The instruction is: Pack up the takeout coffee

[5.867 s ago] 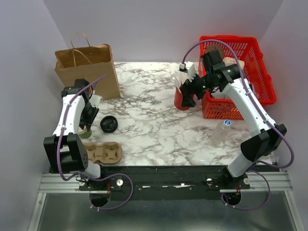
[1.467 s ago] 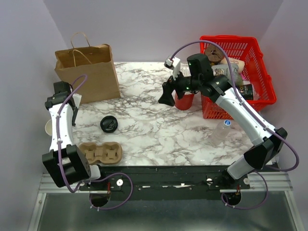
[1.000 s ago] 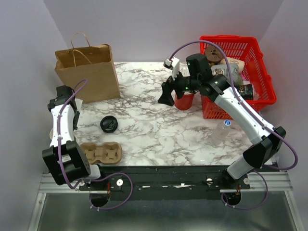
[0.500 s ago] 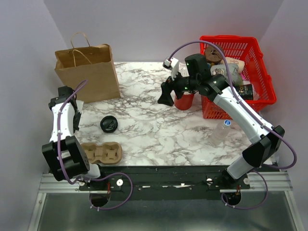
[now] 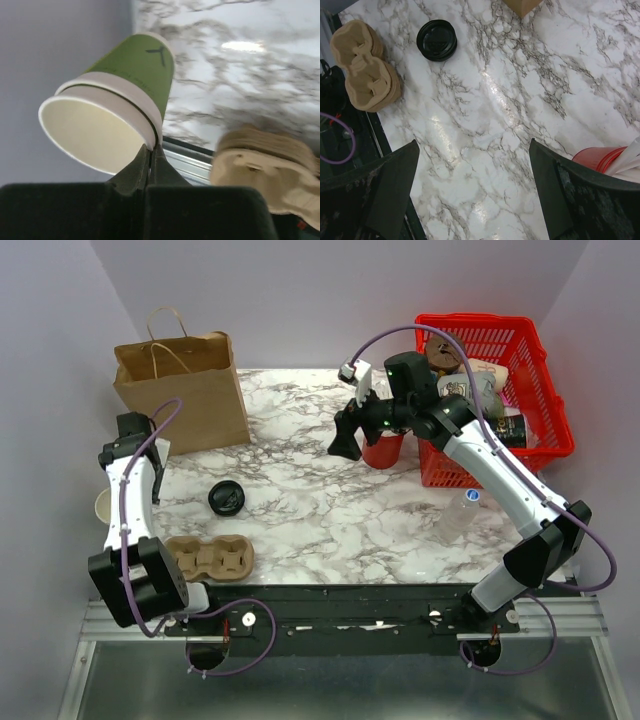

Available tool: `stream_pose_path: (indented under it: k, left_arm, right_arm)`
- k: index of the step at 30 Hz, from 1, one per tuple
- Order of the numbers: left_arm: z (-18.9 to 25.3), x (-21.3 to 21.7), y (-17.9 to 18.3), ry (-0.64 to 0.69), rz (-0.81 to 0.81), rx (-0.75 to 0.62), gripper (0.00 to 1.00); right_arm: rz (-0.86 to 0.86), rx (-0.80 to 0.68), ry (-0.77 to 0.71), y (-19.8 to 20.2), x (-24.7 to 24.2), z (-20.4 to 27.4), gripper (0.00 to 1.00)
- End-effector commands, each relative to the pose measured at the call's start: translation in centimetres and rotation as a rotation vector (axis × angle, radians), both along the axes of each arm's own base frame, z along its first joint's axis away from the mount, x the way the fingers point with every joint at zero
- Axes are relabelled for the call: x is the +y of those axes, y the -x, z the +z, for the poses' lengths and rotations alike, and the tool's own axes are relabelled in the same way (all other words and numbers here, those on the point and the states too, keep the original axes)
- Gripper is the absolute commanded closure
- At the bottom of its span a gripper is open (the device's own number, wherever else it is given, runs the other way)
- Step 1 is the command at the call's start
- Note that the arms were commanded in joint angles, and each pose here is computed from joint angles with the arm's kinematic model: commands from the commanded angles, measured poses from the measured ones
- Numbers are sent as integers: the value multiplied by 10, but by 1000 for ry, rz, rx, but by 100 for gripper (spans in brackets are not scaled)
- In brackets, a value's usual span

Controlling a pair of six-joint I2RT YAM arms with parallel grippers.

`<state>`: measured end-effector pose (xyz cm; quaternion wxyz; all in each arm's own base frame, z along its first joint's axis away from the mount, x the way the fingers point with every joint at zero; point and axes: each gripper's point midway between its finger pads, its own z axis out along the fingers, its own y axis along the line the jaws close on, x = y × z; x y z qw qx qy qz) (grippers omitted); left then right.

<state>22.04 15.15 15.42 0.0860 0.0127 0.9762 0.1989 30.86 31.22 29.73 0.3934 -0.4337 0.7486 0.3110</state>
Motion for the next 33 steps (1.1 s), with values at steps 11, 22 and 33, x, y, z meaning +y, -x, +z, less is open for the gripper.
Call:
stream_pose_path:
  k: [11, 22, 33]
  left_arm:
    - [39, -8, 3, 298, 47, -100, 100]
    - [61, -64, -19, 445, -7, -97, 100]
    - [111, -175, -63, 542, -407, -196, 100]
  right_arm:
    - [4, -24, -2, -6, 5, 2, 0]
    - [6, 36, -49, -6, 19, 6, 0]
    - [-57, 181, -130, -25, 56, 5, 0]
